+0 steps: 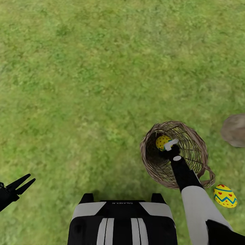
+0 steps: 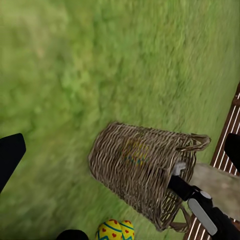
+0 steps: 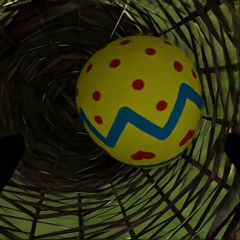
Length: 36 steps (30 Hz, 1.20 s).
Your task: Take the three Easter eggs out of the wicker basket on the lawn in the garden, then place them on the lawn next to a single tree (choose any tree) so that all three eggs are next to the same tree and none are left in the basket.
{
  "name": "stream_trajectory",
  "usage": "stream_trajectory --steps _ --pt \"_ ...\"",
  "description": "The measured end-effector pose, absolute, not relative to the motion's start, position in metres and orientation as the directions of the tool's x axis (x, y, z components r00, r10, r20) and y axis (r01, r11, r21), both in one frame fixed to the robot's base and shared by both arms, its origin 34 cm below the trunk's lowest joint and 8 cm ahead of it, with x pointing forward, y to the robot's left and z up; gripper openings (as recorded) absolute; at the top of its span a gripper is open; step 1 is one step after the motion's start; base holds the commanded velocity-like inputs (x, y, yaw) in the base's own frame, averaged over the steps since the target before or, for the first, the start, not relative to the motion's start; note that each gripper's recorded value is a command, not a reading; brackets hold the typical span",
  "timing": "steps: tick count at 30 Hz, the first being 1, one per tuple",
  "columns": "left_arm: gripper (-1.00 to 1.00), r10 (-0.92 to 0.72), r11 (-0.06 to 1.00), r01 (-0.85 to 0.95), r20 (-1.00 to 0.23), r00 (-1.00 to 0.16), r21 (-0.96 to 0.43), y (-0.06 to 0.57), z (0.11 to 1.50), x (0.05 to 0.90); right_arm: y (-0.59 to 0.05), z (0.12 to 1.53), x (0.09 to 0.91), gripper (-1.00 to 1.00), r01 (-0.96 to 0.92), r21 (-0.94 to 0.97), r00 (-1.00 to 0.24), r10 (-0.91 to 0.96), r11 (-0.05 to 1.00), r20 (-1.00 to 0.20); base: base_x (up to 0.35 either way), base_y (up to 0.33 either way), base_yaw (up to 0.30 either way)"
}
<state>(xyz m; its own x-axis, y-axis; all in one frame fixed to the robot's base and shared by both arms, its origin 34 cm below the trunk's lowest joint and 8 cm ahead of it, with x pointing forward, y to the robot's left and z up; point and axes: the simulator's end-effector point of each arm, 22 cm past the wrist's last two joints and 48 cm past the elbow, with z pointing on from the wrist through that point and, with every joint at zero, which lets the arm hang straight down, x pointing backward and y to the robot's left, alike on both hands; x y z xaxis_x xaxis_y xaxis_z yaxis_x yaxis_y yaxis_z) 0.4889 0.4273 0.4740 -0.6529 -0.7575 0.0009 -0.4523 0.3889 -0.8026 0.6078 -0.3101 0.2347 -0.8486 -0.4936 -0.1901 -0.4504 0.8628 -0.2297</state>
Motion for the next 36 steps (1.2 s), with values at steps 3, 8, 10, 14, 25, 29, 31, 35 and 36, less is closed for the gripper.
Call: stream_trajectory --steps 3,8,10,14,25,29,31,35,36 --pt "1.00 -0.758 0.387 -0.453 0.002 -0.652 -0.803 0.427 0.474 0.489 -0.313 0.238 0.614 1.00 -0.447 -0.241 -0.846 -0.495 0.861 -0.199 0.000 0.000 0.000" --pt "1.00 -0.752 0.400 -0.440 -0.013 -0.660 -0.804 0.425 0.473 0.488 -0.312 0.238 0.615 1.00 -0.448 -0.243 -0.844 -0.496 0.861 -0.202 0.000 0.000 0.000" --pt "1.00 -0.750 0.403 -0.437 -0.016 -0.661 -0.804 0.425 0.473 0.488 -0.311 0.238 0.616 1.00 -0.449 -0.242 -0.843 -0.498 0.860 -0.204 0.000 0.000 0.000" --pt "1.00 -0.729 0.398 -0.431 0.007 -0.685 -0.810 0.412 0.469 0.488 -0.307 0.239 0.618 1.00 -0.459 -0.240 -0.832 -0.509 0.855 -0.221 0.000 0.000 0.000" --pt "1.00 -0.715 0.395 -0.435 0.027 -0.698 -0.809 0.405 0.463 0.485 -0.303 0.237 0.621 1.00 -0.469 -0.241 -0.818 -0.521 0.850 -0.243 0.000 0.000 0.000" --pt "1.00 -0.715 0.394 -0.441 0.032 -0.698 -0.806 0.405 0.461 0.483 -0.304 0.234 0.619 1.00 -0.469 -0.241 -0.819 -0.521 0.849 -0.240 0.000 0.000 0.000" --pt "1.00 -0.715 0.394 -0.443 0.034 -0.698 -0.805 0.405 0.460 0.482 -0.305 0.233 0.618 1.00 -0.468 -0.245 -0.820 -0.521 0.849 -0.238 0.000 0.000 0.000" --pt "1.00 -0.715 0.395 -0.448 0.038 -0.698 -0.802 0.405 0.458 0.481 -0.311 0.232 0.617 1.00 -0.459 -0.269 -0.822 -0.520 0.846 -0.233 0.000 0.000 0.000" --pt "1.00 -0.715 0.395 -0.449 0.039 -0.698 -0.802 0.405 0.457 0.480 -0.312 0.231 0.617 1.00 -0.459 -0.273 -0.822 -0.520 0.846 -0.232 0.000 0.000 0.000"
